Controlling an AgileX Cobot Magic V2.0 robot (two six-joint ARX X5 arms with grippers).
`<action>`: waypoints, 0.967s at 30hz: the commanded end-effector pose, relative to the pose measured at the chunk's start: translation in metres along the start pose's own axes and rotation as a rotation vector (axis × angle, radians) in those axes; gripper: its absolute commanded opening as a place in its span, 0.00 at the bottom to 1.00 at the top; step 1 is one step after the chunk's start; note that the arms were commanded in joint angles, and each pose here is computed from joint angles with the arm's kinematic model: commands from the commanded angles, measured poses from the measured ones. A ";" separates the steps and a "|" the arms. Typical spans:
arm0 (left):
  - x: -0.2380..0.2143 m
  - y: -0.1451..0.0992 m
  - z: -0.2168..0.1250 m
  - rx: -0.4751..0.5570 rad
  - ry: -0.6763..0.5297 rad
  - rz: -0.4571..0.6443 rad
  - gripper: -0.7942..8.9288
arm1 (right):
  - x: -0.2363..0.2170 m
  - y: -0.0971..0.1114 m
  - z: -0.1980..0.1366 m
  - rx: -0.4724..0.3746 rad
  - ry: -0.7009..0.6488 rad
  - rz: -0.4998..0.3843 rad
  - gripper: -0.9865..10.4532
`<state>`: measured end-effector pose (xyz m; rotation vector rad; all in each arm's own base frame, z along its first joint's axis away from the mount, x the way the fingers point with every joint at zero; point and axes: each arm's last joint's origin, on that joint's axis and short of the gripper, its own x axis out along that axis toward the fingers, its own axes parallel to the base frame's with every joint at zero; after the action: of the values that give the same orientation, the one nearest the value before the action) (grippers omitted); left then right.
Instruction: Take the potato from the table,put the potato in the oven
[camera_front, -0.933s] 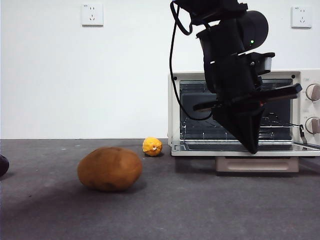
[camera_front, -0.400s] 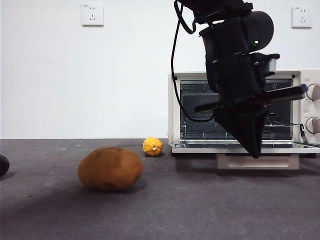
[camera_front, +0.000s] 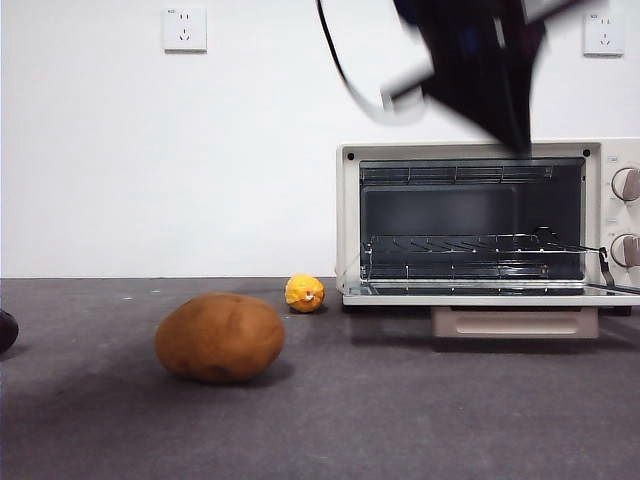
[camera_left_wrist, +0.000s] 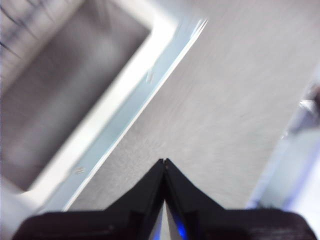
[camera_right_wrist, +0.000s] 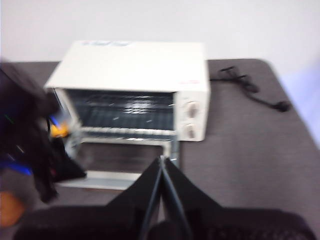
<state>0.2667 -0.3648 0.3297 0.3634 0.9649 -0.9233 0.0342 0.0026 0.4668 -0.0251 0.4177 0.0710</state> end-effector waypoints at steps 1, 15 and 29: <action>-0.039 -0.004 -0.001 0.038 -0.053 -0.002 0.08 | 0.010 0.004 0.005 -0.009 0.030 0.115 0.09; -0.269 -0.010 -0.077 0.060 -0.354 0.277 0.08 | 0.109 0.031 0.046 0.114 0.155 0.781 0.20; -0.382 -0.015 -0.184 -0.010 -0.644 0.352 0.08 | 0.181 0.129 0.076 -0.034 0.216 0.839 0.36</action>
<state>0.0633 -0.0649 0.5502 0.1995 0.2873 -0.6494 0.2187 0.1428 0.4601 0.1273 0.6296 0.9149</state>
